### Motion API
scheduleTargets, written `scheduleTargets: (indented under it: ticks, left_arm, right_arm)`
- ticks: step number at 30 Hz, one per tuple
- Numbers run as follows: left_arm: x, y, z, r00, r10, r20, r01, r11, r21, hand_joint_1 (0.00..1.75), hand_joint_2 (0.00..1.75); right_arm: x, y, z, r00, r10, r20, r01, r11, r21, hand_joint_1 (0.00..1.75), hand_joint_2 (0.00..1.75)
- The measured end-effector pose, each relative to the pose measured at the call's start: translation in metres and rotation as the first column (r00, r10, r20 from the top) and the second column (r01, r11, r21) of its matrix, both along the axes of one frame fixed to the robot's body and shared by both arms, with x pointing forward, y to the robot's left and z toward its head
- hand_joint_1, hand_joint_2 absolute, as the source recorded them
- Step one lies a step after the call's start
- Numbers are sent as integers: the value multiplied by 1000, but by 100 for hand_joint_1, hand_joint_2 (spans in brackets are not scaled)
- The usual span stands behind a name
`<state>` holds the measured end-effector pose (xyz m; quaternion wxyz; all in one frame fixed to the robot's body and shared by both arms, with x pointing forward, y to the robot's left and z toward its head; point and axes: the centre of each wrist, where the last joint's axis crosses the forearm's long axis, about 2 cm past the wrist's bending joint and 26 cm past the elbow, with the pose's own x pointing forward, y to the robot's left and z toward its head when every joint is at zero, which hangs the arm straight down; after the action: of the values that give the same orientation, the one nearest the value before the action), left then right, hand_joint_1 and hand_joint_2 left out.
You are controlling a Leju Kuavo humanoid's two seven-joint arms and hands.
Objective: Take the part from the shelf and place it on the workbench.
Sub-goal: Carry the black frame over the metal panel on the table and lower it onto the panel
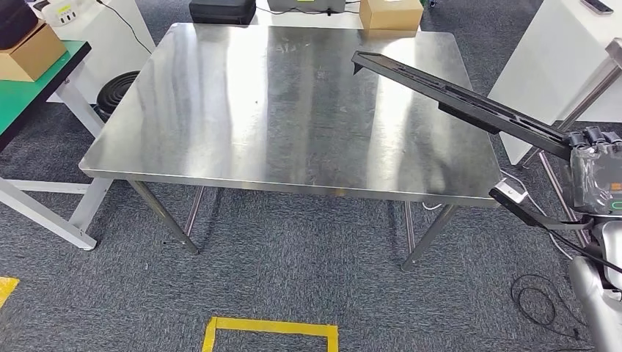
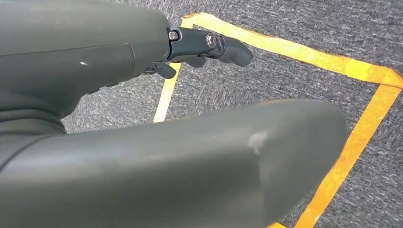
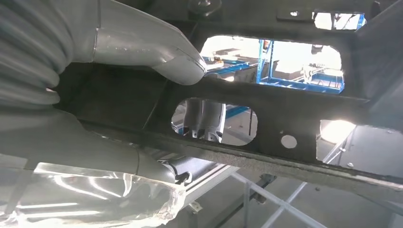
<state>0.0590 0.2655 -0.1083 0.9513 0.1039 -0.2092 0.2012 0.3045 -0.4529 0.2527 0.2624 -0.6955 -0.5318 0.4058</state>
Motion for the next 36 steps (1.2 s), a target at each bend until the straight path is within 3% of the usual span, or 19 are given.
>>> scheduleTargets:
  ticks: [36]
  left_arm:
    - [-1, 3, 0, 1000, -2, 5, 2, 1000, 5, 0, 0]
  right_arm:
    - [-5, 4, -10, 1000, -3, -20, 3, 1000, -3, 175, 175]
